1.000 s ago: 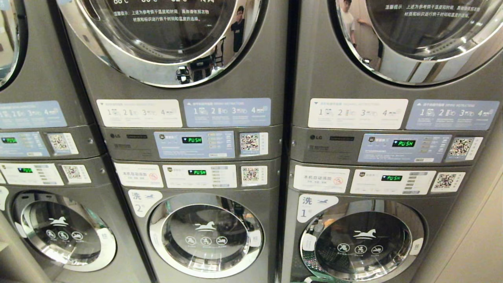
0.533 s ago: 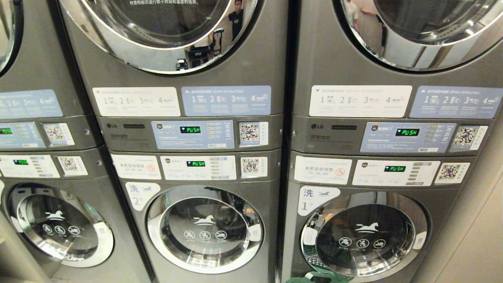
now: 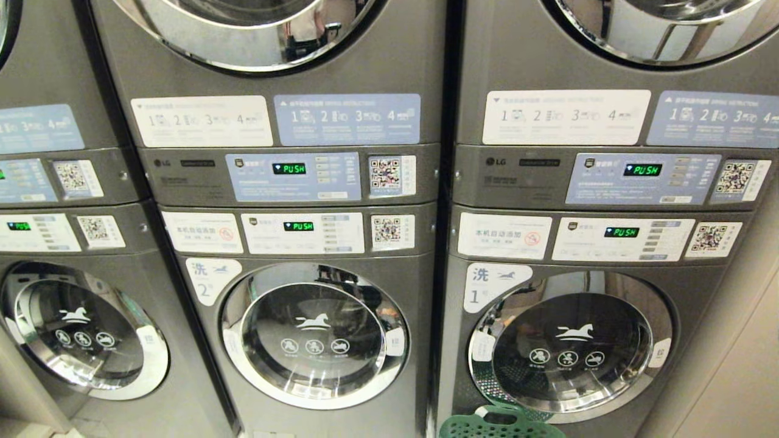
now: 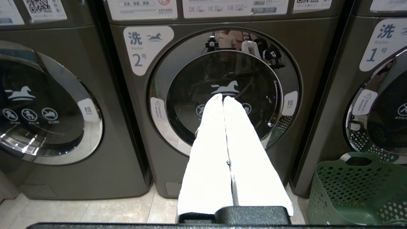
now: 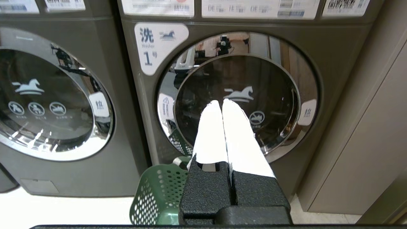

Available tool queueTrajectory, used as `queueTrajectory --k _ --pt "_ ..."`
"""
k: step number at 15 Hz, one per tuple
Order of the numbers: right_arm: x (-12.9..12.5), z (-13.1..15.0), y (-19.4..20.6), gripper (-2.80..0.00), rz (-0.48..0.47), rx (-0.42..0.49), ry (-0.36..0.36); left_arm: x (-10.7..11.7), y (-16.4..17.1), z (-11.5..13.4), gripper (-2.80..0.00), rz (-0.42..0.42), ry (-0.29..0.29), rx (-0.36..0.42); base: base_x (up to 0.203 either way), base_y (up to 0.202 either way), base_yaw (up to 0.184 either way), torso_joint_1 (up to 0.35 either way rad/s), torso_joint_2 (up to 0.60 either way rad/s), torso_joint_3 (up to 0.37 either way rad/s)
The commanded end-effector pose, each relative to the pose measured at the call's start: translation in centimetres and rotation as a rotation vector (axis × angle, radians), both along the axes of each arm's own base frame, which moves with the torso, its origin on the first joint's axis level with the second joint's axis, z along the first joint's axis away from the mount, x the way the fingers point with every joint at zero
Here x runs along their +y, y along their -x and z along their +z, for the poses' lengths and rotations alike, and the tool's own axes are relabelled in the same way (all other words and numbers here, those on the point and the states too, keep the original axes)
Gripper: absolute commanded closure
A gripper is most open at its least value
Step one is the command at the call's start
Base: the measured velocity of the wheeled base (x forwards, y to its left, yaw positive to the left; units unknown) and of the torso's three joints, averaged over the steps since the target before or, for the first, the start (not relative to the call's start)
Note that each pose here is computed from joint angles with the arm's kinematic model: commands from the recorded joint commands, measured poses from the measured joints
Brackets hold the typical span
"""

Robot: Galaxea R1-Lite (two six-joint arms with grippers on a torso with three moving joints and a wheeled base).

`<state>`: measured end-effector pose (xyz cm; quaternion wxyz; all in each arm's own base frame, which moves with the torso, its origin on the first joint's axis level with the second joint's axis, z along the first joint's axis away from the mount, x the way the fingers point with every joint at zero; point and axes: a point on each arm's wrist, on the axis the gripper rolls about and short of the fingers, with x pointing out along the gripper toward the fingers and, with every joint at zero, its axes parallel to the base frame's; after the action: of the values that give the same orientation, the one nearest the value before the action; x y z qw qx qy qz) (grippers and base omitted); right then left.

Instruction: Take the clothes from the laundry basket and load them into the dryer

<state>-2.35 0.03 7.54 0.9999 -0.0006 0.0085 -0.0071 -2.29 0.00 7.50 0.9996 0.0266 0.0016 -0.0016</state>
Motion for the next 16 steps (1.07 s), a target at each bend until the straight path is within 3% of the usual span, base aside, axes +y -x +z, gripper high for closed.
queueTrajectory --k 1,9,16 --pt "0.00 0.00 0.00 0.00 0.000 0.000 0.000 0.00 -0.01 -0.01 0.00 0.001 -0.001 0.002 0.000 0.000 0.000 -0.213 0.53 0.321" --pt "0.00 0.01 0.00 0.00 -0.001 -0.002 0.000 0.01 -0.02 -0.02 0.00 0.003 0.019 0.001 0.000 0.000 0.000 -0.170 0.49 0.312" --pt "0.00 0.01 0.00 0.00 0.001 -0.002 0.005 0.01 -0.02 -0.02 0.00 0.004 0.019 0.001 0.000 0.000 0.000 -0.019 0.06 0.042"
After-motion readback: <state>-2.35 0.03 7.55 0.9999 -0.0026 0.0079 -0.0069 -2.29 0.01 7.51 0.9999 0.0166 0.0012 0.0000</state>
